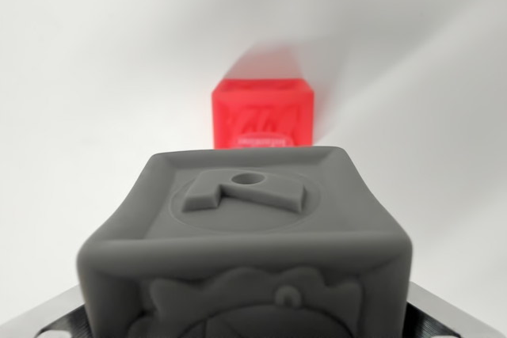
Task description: Destack cube
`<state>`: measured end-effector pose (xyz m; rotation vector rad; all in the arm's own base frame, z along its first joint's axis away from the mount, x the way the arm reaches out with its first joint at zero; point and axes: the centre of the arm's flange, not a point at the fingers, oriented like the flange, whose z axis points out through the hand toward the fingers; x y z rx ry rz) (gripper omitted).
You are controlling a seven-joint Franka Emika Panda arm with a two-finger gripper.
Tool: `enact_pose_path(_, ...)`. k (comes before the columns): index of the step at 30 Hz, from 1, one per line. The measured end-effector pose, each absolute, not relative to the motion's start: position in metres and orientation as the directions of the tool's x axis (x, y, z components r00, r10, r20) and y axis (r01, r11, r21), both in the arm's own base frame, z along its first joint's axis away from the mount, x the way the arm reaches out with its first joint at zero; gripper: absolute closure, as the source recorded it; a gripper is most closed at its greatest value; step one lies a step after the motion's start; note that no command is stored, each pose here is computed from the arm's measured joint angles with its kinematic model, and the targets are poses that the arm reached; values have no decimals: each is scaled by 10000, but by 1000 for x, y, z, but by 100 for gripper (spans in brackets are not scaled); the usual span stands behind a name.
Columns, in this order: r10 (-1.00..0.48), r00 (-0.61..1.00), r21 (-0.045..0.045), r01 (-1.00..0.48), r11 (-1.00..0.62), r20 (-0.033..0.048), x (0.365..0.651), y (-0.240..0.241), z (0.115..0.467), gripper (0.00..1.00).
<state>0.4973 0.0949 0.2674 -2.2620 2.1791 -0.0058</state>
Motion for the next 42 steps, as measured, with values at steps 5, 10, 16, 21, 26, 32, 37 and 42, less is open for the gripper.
enact_pose_path(5,-9993,369,-37,-9993,-369,24,497,95,283,100)
enact_pose_path(10,-9993,364,-41,-9993,-364,27,497,95,298,100)
enact_pose_path(16,-9991,423,-71,-9991,-424,24,496,96,309,100)
enact_pose_path(21,-9982,603,27,-9982,-603,33,490,101,300,100)
enact_pose_path(26,-9969,787,27,-9969,-786,29,484,106,295,100)
enact_pose_path(32,-9948,1014,29,-9948,-1014,24,477,112,288,100)
enact_pose_path(37,-9924,1232,24,-9924,-1232,18,470,117,281,100)
enact_pose_path(42,-9897,1432,16,-9897,-1432,11,464,122,275,100)
